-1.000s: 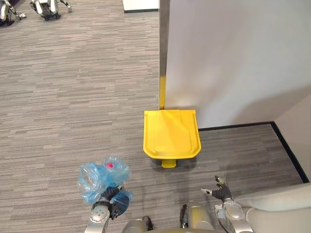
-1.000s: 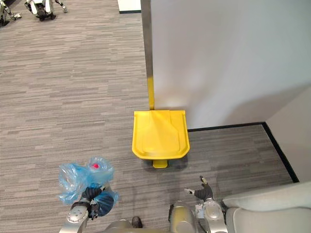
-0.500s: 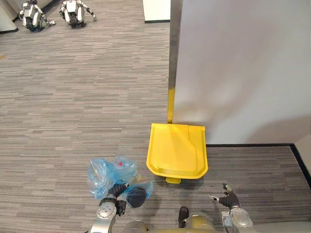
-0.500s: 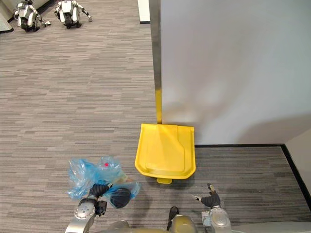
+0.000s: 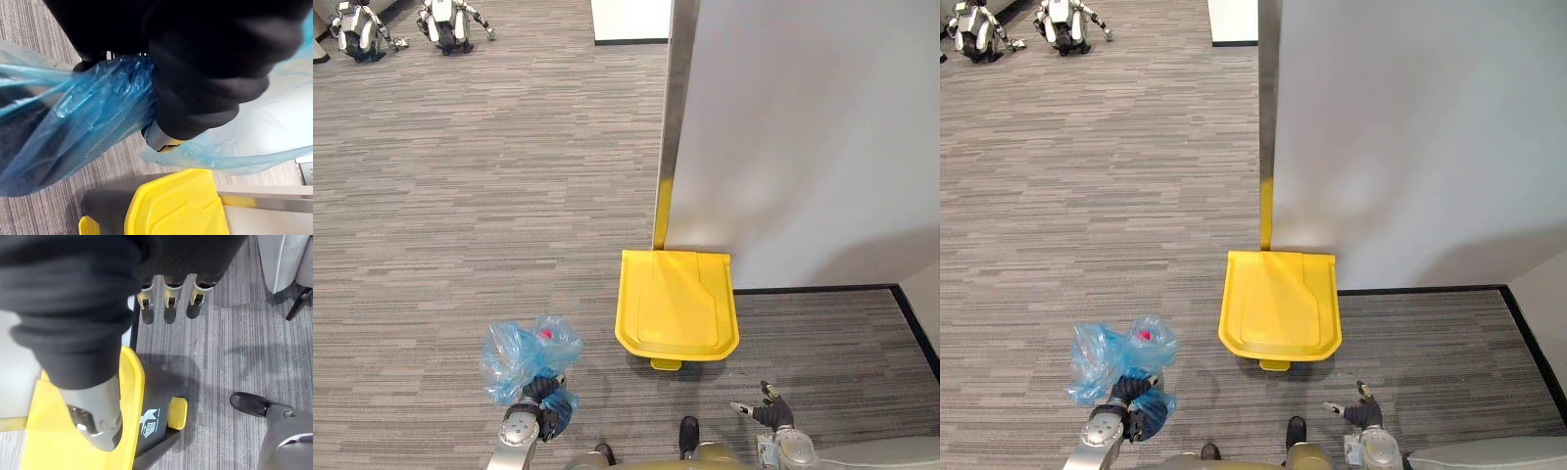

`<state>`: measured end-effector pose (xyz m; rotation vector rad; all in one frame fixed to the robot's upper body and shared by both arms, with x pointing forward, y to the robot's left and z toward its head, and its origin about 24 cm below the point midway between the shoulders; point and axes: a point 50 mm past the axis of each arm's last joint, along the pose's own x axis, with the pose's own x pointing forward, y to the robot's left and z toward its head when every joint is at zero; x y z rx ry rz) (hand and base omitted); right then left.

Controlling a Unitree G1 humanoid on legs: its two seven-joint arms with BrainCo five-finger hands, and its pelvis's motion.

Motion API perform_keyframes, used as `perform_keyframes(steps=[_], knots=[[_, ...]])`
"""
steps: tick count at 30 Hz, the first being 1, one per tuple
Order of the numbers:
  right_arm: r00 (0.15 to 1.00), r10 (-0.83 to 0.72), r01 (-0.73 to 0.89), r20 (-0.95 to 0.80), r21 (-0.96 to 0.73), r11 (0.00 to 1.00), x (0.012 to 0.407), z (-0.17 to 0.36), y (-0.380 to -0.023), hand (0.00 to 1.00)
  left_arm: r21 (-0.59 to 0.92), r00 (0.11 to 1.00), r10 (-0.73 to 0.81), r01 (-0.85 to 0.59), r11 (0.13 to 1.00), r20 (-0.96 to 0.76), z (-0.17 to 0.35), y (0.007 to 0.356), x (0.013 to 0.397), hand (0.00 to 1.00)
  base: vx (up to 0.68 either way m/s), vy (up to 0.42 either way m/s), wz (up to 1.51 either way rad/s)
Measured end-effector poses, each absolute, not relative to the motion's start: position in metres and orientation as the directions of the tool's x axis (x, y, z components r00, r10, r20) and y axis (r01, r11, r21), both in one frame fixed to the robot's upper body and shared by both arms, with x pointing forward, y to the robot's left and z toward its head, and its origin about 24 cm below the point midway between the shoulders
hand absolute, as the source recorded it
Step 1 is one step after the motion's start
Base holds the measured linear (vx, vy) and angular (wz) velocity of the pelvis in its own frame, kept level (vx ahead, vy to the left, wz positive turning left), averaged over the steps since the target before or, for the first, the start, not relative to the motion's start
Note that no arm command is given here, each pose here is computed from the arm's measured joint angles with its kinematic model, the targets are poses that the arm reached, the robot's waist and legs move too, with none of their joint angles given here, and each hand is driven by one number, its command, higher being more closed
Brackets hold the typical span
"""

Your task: Gather rubbish on tea table into small bin, then transfer packed bag to large trash can.

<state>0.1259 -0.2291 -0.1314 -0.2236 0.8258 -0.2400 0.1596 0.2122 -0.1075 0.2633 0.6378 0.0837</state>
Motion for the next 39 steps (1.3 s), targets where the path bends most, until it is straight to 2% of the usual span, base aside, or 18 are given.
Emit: perform_keyframes(steps=[15, 24, 31, 36, 39], knots=[[0.643, -0.292, 0.113, -0.708, -0.289, 0.951, 0.124, -0.134, -0.228, 0.0, 0.262, 0.766, 0.169, 0.0, 0.965, -0.621, -0.116, 0.213, 0.141, 1.0, -0.04, -0.01, -0.02], [0.705, -0.266, 0.078, -0.657, -0.301, 0.95, 0.154, -0.123, -0.226, 0.0, 0.266, 0.767, 0.186, -0.02, 0.964, -0.615, -0.115, 0.217, 0.139, 1.0, 0.01, 0.031, -0.21], [0.752, -0.22, 0.043, -0.622, -0.287, 0.957, 0.176, -0.115, -0.211, 0.0, 0.296, 0.815, 0.18, -0.011, 0.955, -0.551, -0.101, 0.223, 0.166, 1.0, 0.01, 0.073, 0.17], [0.816, -0.262, 0.111, -0.515, -0.305, 0.946, 0.196, -0.093, -0.218, 0.0, 0.282, 0.883, 0.135, -0.003, 0.959, -0.449, -0.08, 0.21, 0.201, 1.0, 0.18, -0.041, 0.28], [0.775, -0.299, 0.155, -0.557, -0.292, 0.944, 0.172, -0.103, -0.224, 0.0, 0.278, 0.922, 0.113, -0.006, 0.961, -0.37, -0.064, 0.204, 0.216, 1.0, 0.24, -0.071, 0.76]])
